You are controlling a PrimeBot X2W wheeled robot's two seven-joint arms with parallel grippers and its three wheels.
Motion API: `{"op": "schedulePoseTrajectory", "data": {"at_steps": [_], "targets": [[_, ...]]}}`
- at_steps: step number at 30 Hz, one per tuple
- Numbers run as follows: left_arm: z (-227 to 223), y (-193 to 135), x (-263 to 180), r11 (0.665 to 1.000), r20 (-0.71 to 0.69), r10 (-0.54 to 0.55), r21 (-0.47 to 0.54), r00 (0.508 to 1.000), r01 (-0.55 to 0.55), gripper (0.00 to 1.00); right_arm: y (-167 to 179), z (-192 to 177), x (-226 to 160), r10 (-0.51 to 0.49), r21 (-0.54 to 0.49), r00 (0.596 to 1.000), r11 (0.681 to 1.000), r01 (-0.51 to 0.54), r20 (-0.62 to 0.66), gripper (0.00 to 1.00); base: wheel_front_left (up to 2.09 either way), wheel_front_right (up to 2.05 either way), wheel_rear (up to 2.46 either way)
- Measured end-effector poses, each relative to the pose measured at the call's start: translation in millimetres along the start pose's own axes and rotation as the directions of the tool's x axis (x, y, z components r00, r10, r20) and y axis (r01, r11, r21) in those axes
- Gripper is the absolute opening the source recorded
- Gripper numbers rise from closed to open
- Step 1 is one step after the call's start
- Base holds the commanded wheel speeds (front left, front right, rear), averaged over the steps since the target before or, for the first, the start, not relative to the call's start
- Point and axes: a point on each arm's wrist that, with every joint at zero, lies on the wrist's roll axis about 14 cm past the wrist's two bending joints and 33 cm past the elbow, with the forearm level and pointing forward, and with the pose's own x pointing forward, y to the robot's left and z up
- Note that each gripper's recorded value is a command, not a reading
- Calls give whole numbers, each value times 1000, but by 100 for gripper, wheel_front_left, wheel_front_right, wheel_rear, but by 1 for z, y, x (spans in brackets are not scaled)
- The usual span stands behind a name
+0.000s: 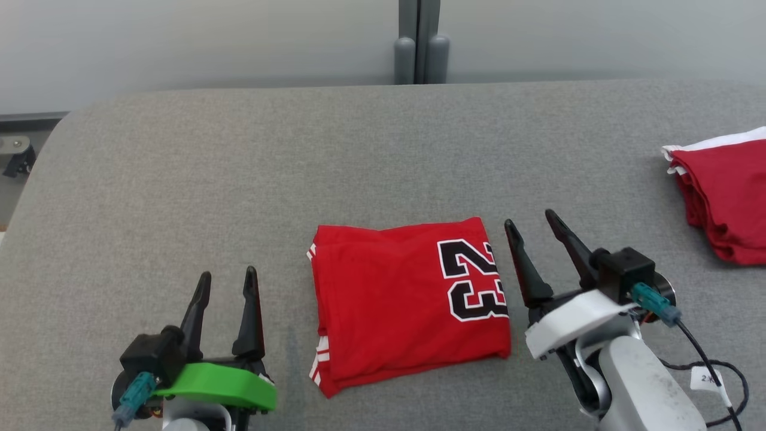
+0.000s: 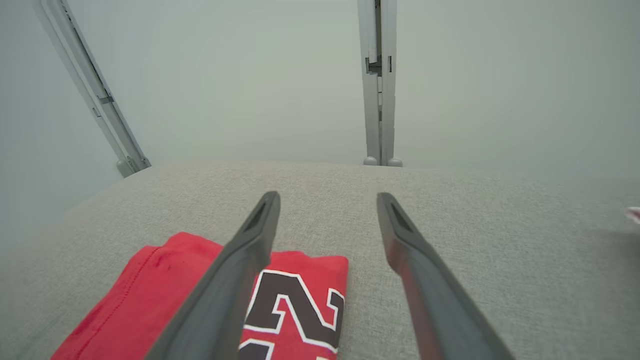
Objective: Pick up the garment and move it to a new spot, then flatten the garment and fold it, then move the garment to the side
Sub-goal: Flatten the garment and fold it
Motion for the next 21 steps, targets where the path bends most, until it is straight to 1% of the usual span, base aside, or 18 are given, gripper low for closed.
{"op": "schedulePoseTrajectory", "data": {"at_steps": [4, 9, 14, 21], "targets": [[-7, -4, -7, 1000, -21, -4, -5, 1000, 4, 100, -30, 0, -23, -107, 10, 994, 994, 107, -1, 100, 0, 0, 0], [-12, -7, -13, 1000, -36, -11, -11, 999, 10, 100, -59, -1, -50, -215, 26, 977, 976, 215, -2, 100, 0, 0, 0], [-14, -8, -15, 1000, -43, -12, -12, 999, 12, 100, -71, -7, -68, -264, 31, 964, 964, 265, -19, 100, 0, 0, 0], [-16, -9, -16, 1000, -48, -14, -9, 999, 14, 100, -73, -7, -74, -276, 38, 961, 960, 276, -18, 100, 0, 0, 0]]}}
